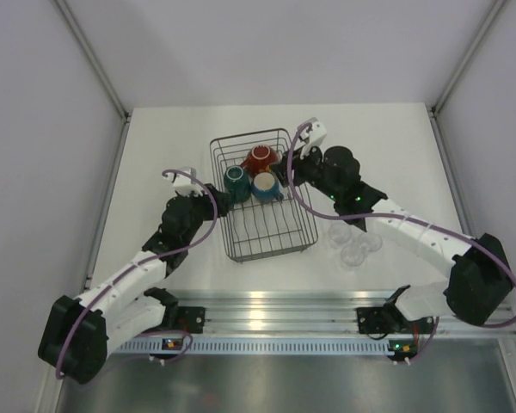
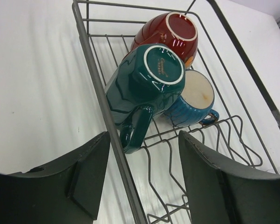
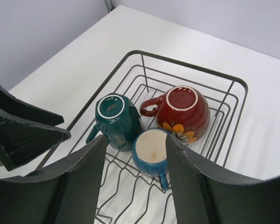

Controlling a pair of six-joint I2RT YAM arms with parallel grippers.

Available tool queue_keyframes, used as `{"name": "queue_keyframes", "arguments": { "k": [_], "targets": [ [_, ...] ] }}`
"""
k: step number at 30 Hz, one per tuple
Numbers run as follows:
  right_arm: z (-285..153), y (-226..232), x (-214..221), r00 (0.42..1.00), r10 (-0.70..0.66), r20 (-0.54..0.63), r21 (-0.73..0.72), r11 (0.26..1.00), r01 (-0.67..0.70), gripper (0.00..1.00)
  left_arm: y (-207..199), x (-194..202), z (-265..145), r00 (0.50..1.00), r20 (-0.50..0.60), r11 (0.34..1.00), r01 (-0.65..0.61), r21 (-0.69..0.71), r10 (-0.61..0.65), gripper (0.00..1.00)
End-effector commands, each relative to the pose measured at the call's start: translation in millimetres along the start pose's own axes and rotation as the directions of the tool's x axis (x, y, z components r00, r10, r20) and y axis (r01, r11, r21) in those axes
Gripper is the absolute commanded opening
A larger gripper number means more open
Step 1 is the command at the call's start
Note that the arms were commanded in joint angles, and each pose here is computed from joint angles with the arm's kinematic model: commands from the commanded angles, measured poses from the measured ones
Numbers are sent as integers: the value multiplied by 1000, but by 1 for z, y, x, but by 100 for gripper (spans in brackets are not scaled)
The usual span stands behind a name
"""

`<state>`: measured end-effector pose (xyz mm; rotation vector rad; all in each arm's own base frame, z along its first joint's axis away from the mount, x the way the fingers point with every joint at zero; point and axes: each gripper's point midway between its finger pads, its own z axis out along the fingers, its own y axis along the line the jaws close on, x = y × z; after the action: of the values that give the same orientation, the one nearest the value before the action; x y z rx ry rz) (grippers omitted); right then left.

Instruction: Load the cups into the dish rack

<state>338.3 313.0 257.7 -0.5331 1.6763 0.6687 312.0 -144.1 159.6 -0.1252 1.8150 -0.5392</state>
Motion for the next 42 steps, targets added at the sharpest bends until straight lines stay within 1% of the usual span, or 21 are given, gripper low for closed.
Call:
{"name": "queue_keyframes", "arguments": {
  "k": [1,3,9,11,14,18,19,21,22,24,25,29,33,35,40,42],
  "targets": [
    [-21,-10,-19,999,-6,44,47,999,4,55,10,6,-1,1000,-12,999,20,-47,-20,65],
    [-29,-15,-26,998,-9,66,76,997,4,55,13,10,0,999,-27,998,32,-63,-33,64],
    [-42,-21,-25,998,-4,70,100,995,-4,56,20,19,0,998,-44,995,41,-95,-45,64],
    [-44,-22,-23,998,6,70,103,995,-13,57,23,27,2,996,-71,994,38,-105,-46,64],
    [-47,-24,-22,997,11,72,111,994,-19,57,27,38,8,993,-110,992,34,-125,-48,59],
    [-50,-27,-21,997,15,76,121,992,-25,57,32,46,13,989,-146,989,14,-145,-35,40],
    [-50,-27,-20,997,16,73,122,992,-24,57,31,47,14,988,-150,990,10,-144,-31,33],
    [-52,-31,-20,997,16,76,132,991,-26,57,29,43,17,989,-149,990,3,-138,-23,26],
    [-52,-32,-17,997,19,72,135,990,-29,57,28,42,18,989,-149,991,0,-135,-21,20],
    [-53,-34,-16,997,20,73,140,990,-30,57,26,40,21,988,-151,992,-6,-130,-13,15],
    [-53,-36,-13,997,22,68,143,989,-32,57,23,36,24,989,-146,992,-6,-123,-12,11],
    [-53,-42,-9,997,35,65,154,987,-45,57,24,29,34,990,-138,989,-34,-144,14,4],
    [-56,-53,-3,996,61,62,163,984,-71,57,28,28,47,988,-148,982,-61,-176,35,0],
    [-58,-63,1,996,69,58,183,980,-78,58,26,20,55,990,-135,981,-73,-180,49,0],
    [-65,-77,11,995,86,44,202,975,-93,57,32,24,76,984,-162,974,-103,-202,70,0],
    [-69,-82,15,995,89,40,214,972,-96,58,33,18,83,987,-148,974,-96,-203,66,0]
  ]
}}
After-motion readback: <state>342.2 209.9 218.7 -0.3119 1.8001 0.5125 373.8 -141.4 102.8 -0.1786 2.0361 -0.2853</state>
